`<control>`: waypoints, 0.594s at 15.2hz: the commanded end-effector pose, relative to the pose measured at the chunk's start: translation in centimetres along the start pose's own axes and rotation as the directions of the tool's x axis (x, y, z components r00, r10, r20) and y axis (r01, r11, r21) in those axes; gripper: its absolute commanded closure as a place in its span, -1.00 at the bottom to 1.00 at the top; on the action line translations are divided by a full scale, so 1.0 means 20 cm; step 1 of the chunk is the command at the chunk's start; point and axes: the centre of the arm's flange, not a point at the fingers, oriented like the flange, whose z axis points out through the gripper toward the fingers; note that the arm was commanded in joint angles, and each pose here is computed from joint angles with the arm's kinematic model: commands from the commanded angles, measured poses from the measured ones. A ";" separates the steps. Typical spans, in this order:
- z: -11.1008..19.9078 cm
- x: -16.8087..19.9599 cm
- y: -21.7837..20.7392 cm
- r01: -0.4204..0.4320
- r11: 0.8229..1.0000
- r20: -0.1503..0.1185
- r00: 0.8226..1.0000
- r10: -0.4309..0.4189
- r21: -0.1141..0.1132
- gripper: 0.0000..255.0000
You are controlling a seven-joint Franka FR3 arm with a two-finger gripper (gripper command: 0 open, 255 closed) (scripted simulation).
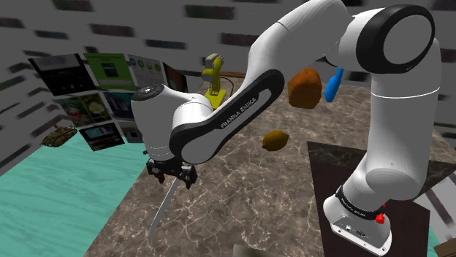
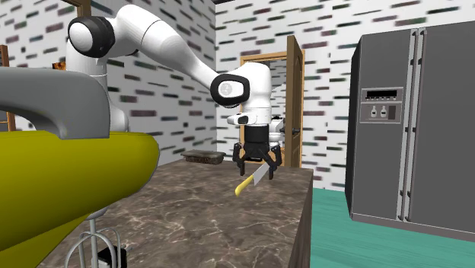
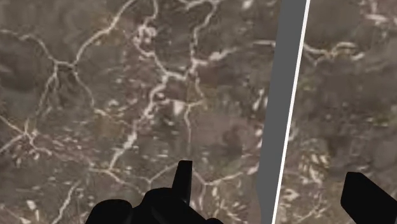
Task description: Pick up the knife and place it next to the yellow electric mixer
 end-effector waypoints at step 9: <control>0.00 0.00 0.00 0.000 1.000 0.000 1.000 0.000 0.000 1.00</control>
